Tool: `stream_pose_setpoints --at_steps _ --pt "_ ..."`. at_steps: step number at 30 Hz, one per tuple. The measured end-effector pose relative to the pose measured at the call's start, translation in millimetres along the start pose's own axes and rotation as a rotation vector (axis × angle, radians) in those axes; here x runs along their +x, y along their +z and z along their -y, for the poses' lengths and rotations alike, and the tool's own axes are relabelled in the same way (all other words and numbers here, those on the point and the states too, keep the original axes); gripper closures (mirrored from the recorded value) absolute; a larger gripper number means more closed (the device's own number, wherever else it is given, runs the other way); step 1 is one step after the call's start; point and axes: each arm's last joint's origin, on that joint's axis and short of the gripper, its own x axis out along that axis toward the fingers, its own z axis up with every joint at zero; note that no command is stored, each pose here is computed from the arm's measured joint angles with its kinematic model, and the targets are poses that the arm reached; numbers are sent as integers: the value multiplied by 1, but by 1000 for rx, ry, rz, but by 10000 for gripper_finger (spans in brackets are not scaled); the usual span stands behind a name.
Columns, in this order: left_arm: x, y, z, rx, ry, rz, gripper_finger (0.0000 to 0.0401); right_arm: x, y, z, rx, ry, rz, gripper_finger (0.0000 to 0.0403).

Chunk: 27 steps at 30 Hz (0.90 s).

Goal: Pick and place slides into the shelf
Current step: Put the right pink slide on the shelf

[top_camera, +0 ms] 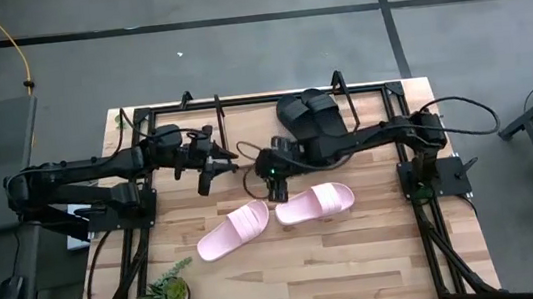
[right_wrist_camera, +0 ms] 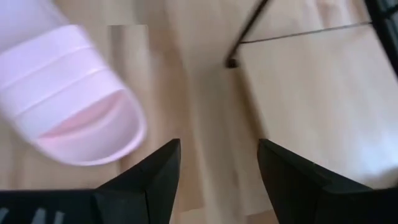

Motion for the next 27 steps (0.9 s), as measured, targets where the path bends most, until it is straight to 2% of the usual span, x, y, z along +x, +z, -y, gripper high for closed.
stream_pose_setpoints --at_steps 3,6,8,13,17,22,27 --pt "0 -2 0 -102 -15 -20 233 -4 -1 -18 -19 27 9 199" --pt "0 -10 3 -204 -65 -109 212 -9 -3 -35 -19 51 9 199" --pt "0 -17 9 -231 -103 -180 203 -12 -5 -46 -8 66 6 199" --pt "4 -34 27 -225 -158 -267 201 -19 -10 -68 23 88 -8 199" --pt "6 -36 42 -192 -196 -277 209 -24 -16 -81 60 94 -34 199" --pt "8 -34 56 -148 -242 -251 219 -30 -27 -93 94 21 -86 199" --pt "9 -30 60 -131 -252 -206 224 -33 -36 -95 141 -77 -125 199"
